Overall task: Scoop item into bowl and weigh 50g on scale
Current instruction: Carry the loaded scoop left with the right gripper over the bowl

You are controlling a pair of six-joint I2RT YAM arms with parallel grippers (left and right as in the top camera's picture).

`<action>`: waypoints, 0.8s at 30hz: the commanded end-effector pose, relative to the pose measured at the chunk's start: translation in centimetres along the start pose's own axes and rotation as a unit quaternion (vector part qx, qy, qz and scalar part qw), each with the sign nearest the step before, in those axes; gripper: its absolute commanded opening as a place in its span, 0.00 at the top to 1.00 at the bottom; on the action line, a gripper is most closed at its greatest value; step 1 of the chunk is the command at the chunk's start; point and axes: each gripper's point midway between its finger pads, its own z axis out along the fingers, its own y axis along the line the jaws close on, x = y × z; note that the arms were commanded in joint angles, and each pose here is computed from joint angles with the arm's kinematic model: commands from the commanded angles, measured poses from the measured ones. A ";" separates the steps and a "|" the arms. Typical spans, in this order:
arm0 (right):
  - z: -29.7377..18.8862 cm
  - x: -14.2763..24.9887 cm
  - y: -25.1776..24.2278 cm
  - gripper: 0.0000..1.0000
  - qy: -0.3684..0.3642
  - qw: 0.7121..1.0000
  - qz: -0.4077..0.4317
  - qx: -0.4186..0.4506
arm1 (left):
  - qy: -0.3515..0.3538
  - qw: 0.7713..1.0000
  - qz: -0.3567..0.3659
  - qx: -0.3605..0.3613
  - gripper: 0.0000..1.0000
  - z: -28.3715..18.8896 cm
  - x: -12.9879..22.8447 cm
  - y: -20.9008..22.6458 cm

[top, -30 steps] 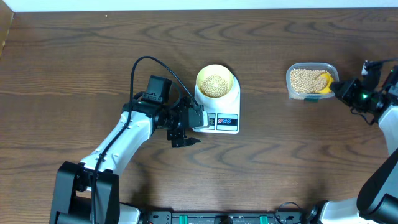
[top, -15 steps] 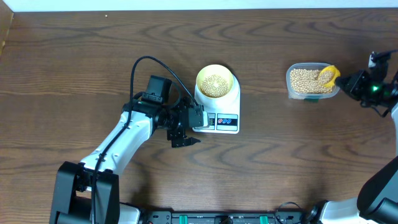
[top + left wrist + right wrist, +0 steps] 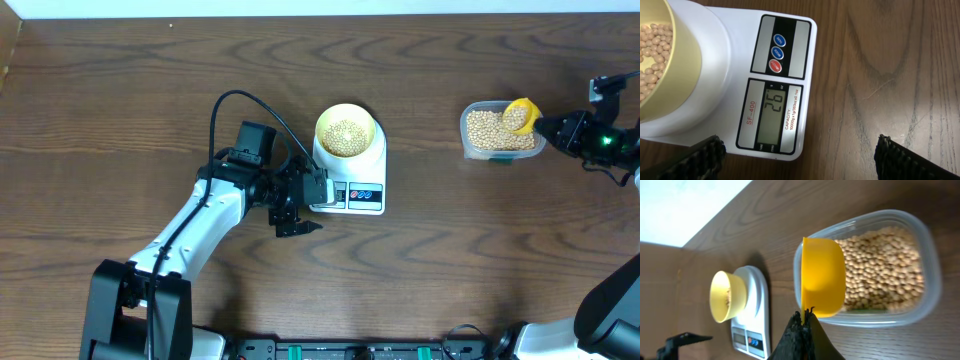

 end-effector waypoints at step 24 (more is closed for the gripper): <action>3.3 1.7 13.1 0.99 0.045 0.970 -0.106 -0.214 | -0.004 1.000 -0.009 0.008 0.02 0.3 0.1 -0.5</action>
